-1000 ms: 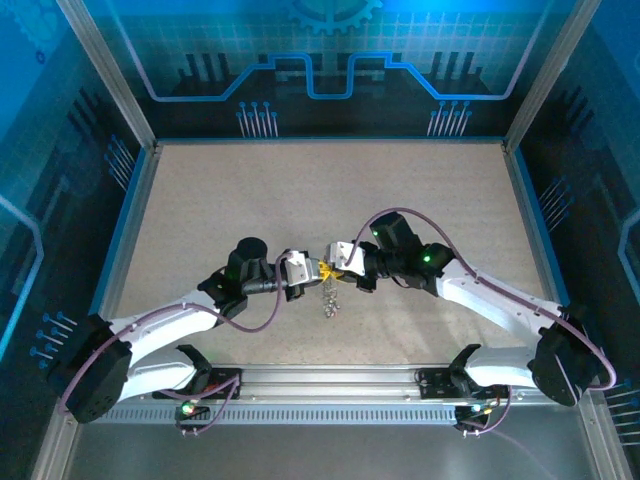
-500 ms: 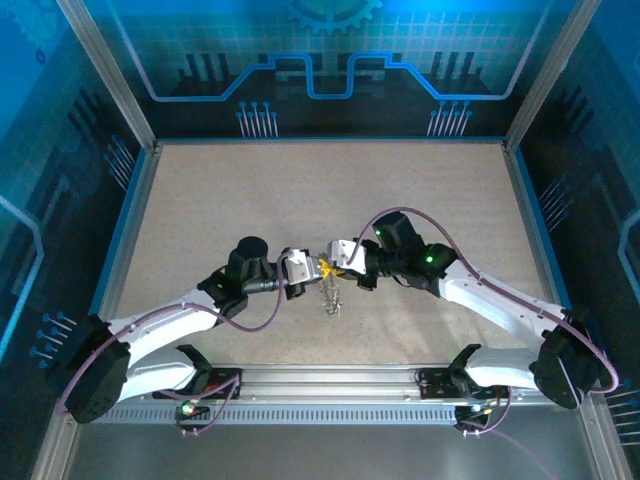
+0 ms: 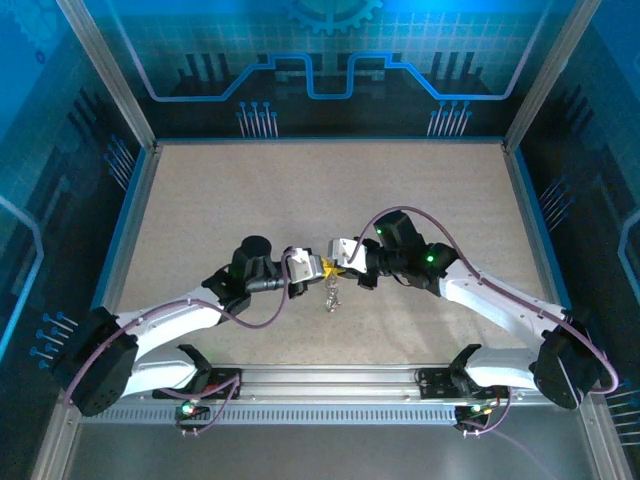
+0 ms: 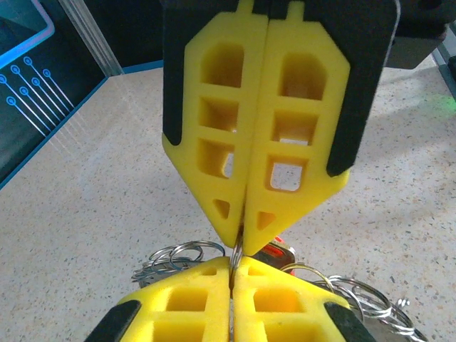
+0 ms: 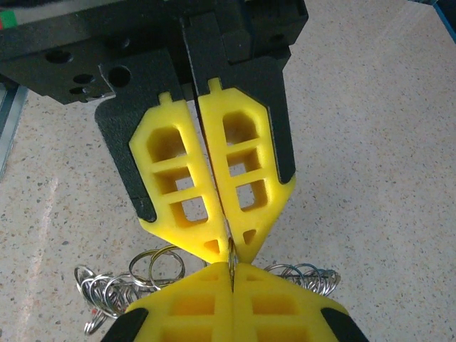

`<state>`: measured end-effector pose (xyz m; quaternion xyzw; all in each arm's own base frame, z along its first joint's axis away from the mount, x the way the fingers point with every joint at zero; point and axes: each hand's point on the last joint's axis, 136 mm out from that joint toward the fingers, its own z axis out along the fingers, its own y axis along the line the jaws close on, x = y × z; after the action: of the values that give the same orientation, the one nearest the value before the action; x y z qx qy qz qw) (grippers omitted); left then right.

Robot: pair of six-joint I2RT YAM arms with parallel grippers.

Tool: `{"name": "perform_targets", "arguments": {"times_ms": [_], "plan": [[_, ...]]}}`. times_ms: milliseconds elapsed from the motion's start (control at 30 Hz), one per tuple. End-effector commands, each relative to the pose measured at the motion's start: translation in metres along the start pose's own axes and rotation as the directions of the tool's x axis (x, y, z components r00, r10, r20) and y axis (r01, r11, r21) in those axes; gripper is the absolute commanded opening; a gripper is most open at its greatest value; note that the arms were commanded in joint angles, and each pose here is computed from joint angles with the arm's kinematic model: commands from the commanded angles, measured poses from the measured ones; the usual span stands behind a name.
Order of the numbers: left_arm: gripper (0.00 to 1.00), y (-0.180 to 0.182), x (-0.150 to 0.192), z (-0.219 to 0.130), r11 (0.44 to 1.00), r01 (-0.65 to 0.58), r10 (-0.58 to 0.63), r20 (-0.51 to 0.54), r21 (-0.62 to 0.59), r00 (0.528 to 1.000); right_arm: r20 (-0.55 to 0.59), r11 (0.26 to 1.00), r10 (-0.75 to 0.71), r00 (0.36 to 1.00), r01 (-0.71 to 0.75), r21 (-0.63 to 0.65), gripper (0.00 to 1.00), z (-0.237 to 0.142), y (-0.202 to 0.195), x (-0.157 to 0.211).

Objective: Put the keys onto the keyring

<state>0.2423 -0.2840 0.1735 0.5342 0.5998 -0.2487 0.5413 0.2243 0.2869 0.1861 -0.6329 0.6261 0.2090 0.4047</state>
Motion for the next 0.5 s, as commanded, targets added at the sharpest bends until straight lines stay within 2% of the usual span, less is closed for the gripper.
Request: {"name": "perform_targets", "arguments": {"times_ms": [0,167,367,400,467], "plan": [[0.08,0.006,0.003,0.003,0.999,0.032,-0.032,-0.025,-0.015,0.999,0.096,0.999,-0.041,0.994,0.044,-0.029,0.0,-0.006,0.007,-0.025],[0.0,0.003,-0.004,0.0,1.0,0.03,-0.03,0.005,-0.005,1.0,0.094,0.998,-0.04,0.995,0.043,-0.035,0.0,-0.005,0.008,-0.025],[0.0,-0.004,-0.01,-0.005,1.0,0.012,-0.013,0.069,0.01,0.998,0.074,0.999,-0.035,0.997,0.036,-0.003,0.0,-0.005,0.003,-0.021],[0.0,-0.004,-0.012,-0.006,1.0,0.015,-0.015,0.085,0.002,0.996,0.061,0.999,-0.033,0.998,0.032,0.01,0.01,-0.006,0.001,-0.019],[0.0,-0.003,-0.017,-0.01,1.0,0.015,-0.015,0.121,-0.004,0.993,0.017,0.999,-0.012,1.0,0.011,0.041,0.12,-0.005,-0.002,-0.006]]}}
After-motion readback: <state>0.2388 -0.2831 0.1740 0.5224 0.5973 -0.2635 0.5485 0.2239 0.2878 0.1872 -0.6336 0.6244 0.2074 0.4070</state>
